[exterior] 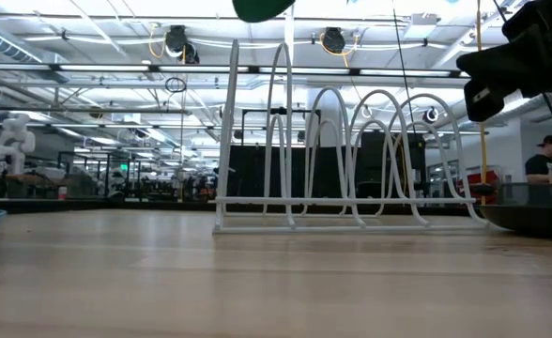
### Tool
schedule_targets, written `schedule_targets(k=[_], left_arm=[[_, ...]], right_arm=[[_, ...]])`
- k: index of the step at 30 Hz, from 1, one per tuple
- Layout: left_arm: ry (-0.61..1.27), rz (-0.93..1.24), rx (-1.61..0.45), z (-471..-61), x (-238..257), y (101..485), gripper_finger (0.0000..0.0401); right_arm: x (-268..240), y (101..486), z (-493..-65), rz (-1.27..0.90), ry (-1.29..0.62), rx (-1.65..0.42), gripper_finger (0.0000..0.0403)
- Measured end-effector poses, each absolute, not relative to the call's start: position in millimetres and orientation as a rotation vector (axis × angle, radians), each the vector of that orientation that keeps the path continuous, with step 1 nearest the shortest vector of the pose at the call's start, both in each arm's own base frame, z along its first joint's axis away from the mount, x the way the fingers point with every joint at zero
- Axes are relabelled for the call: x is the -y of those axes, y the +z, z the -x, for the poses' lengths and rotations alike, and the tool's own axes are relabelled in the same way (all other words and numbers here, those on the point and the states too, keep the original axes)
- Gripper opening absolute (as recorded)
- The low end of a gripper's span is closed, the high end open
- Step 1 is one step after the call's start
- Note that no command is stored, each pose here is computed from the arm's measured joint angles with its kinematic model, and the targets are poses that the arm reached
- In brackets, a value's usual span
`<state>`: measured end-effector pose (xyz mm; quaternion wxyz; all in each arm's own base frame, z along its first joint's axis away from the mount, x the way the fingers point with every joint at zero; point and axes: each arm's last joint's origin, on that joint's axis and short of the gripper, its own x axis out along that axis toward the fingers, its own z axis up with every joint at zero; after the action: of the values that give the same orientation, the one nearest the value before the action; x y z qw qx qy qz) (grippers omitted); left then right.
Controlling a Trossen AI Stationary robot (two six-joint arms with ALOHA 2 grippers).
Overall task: Sort dishes
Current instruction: Put the green plate into the dish rack
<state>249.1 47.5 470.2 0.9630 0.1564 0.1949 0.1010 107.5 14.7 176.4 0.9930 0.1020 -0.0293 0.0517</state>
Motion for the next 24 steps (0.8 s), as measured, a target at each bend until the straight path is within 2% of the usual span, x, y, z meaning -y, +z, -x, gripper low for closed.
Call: schedule_targets(k=[7, 14, 24], left_arm=[[0.239, -0.286, -0.414, -255.6, -46.5, 466.0, 0.001], [0.322, -0.28, -0.383, -242.6, -39.1, 474.9, 0.001], [0.404, -0.219, -0.417, -225.7, -33.2, 476.0, 0.001]], right_arm=[[-14.6, 176.5, -107.5, -0.261, 0.103, 0.058, 0.0], [-14.3, 176.2, -107.5, -0.268, 0.094, 0.056, 0.0], [-10.0, 173.0, -107.8, -0.231, -0.061, 0.041, 0.0]])
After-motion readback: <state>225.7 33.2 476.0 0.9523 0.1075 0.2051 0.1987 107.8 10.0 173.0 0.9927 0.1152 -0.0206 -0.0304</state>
